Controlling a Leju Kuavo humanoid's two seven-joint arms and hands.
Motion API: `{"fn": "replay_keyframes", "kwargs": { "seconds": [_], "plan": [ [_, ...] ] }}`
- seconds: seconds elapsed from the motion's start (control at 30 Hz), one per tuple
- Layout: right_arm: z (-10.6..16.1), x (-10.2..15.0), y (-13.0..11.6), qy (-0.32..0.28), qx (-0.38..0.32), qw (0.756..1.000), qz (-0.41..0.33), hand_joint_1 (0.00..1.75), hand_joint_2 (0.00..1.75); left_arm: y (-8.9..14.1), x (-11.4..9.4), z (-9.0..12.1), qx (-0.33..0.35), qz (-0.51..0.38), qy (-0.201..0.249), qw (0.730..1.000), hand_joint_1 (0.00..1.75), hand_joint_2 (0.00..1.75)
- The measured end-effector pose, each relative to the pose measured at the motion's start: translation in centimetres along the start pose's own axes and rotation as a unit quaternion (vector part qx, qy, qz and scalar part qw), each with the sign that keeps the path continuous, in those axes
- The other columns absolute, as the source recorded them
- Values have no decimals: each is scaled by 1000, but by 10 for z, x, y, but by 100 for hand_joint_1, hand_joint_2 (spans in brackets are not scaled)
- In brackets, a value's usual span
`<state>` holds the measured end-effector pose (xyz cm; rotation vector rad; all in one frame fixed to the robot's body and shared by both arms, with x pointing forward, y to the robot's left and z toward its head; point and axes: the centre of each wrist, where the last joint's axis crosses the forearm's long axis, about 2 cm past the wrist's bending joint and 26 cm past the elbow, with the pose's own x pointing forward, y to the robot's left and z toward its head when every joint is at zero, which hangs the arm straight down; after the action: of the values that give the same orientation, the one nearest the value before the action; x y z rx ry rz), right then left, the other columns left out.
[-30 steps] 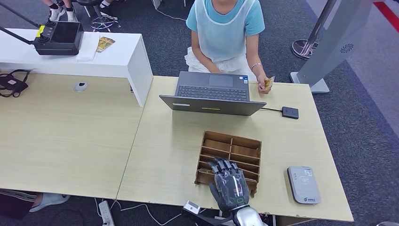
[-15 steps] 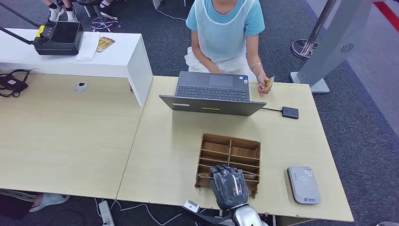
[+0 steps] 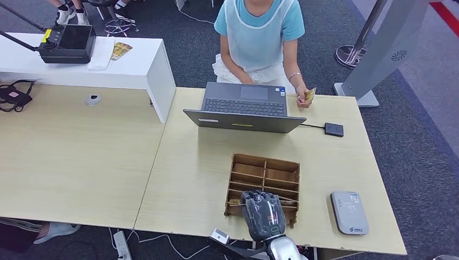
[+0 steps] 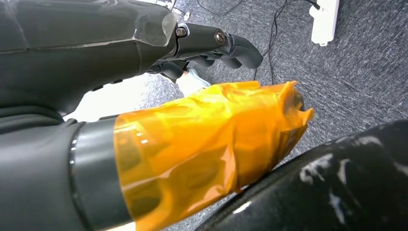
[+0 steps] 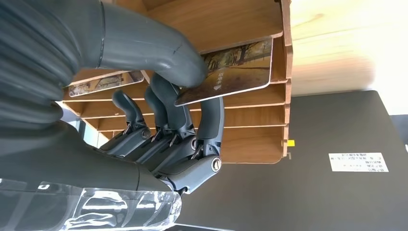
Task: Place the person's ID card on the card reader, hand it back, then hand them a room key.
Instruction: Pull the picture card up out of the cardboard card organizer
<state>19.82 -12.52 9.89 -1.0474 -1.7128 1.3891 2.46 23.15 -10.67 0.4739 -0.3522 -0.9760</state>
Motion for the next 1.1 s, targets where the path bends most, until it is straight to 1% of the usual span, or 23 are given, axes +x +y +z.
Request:
{"fn": "replay_keyframes", "kwargs": {
  "seconds": [0.17, 0.27, 0.33, 0.47, 0.53, 0.6, 0.7, 0.83, 1.0, 1.1],
  "plan": [
    [-3, -1, -1, -11, -12, 1000, -3, 161, 175, 0, 0, 0, -1, 0, 0, 1000, 0, 0],
    [-3, -1, -3, -39, -25, 998, -37, 161, 175, 0, 0, 0, -1, 0, -1, 1000, 0, 0],
    [-3, -2, -4, -46, -32, 997, -58, 161, 175, 0, 0, 0, -1, 0, -1, 1000, 0, 0],
    [-4, -4, -5, -43, -35, 996, -71, 171, 175, 0, 1, 0, -1, 0, -1, 1000, 0, 0],
    [-4, -5, -6, -47, -35, 993, -98, 171, 175, 0, 1, 0, -1, 0, -1, 1000, 0, 0],
    [-3, -6, -8, -55, -37, 986, -153, 171, 175, 0, 1, 0, 0, 0, -1, 1000, 0, 0],
    [-2, -9, -15, -66, -41, 966, -247, 171, 175, 0, 1, 0, 1, 1, 0, 1000, 0, 0],
    [3, -17, -28, -80, -56, 924, -371, 174, 175, 0, 1, 0, 2, 1, 0, 1000, 0, 0],
    [9, -31, -49, -100, -101, 879, -456, 175, 175, 0, 0, 0, 3, 1, 0, 1000, 0, 0],
    [8, -42, -64, -127, -128, 840, -512, 175, 175, 0, -1, 0, 3, 0, -2, 1000, 0, 0]
  ]
}}
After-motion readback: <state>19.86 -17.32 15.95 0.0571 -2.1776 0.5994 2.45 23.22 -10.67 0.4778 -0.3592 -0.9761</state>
